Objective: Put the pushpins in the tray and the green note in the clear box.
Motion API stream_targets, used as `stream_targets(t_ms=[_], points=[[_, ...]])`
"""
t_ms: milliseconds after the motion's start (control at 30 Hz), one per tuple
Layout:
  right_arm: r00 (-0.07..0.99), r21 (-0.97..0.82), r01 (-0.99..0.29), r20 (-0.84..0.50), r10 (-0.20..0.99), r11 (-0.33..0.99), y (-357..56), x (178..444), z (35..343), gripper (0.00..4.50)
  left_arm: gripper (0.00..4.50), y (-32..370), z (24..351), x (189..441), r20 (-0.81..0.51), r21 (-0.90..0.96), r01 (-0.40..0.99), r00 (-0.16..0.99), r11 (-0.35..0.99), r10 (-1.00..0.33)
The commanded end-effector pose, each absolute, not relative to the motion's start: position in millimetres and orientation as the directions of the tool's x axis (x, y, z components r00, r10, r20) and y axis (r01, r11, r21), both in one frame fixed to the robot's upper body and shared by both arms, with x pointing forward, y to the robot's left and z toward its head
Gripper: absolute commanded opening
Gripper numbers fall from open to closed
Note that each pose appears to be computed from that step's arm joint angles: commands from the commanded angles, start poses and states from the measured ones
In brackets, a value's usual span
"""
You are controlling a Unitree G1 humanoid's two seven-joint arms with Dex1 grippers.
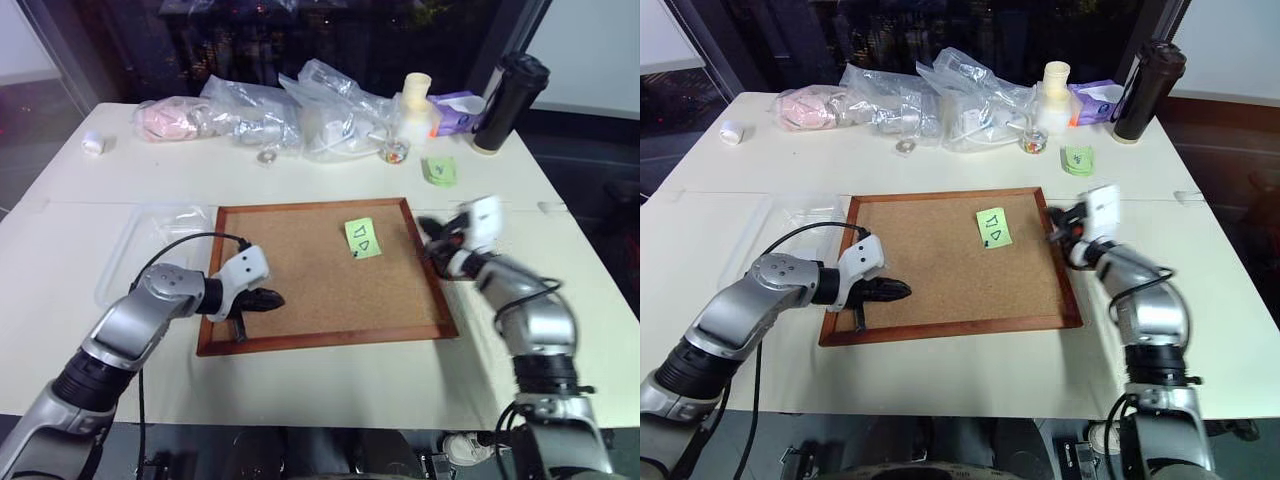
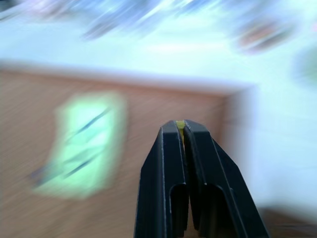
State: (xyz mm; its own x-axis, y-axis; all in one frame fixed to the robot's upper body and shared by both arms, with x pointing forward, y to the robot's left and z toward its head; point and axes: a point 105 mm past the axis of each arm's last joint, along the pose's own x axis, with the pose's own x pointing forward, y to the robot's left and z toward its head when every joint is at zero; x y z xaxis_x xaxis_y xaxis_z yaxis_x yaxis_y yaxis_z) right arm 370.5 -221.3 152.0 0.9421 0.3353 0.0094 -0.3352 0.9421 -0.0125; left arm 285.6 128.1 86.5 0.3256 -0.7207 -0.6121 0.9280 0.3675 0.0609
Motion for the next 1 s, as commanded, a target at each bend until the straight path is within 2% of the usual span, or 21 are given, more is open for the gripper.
stream_targets(t_ms=[33,233,400,533,633,867,1000], points=[[0.942,-0.008,-0.331,0.053,0.331,0.944,-223.9,364.5,162.9,0.05,0.00,139.2,39.7,261.7,-0.722,-0.097,0.919,0.199,0.383,-0.662],[0.962,-0.011,-0.271,0.018,0.271,0.963,-241.4,354.2,154.0,0.05,0.00,139.0,39.5,261.1,-0.722,-0.099,0.920,0.197,0.380,-0.664],[0.980,-0.066,-0.174,-0.112,0.166,0.983,-270.8,342.2,123.2,0.05,0.00,139.4,39.4,262.4,-0.721,-0.096,0.920,0.198,0.379,-0.664],[0.979,-0.079,-0.148,-0.155,0.135,0.986,-279.4,342.8,109.8,0.05,0.00,138.8,40.3,264.9,-0.721,-0.092,0.922,0.199,0.375,-0.664],[0.975,-0.079,-0.149,-0.177,0.134,0.986,-281.5,343.3,102.9,0.90,0.00,139.4,41.1,267.0,-0.721,-0.088,0.923,0.201,0.375,-0.664],[0.976,-0.044,-0.160,-0.155,0.151,0.986,-282.6,341.4,106.8,4.48,0.00,141.9,40.7,268.8,-0.723,-0.082,0.923,0.205,0.376,-0.660],[0.977,-0.027,-0.185,-0.115,0.181,0.982,-278.1,339.1,118.1,4.48,0.00,142.5,39.9,269.1,-0.724,-0.081,0.921,0.208,0.380,-0.658]])
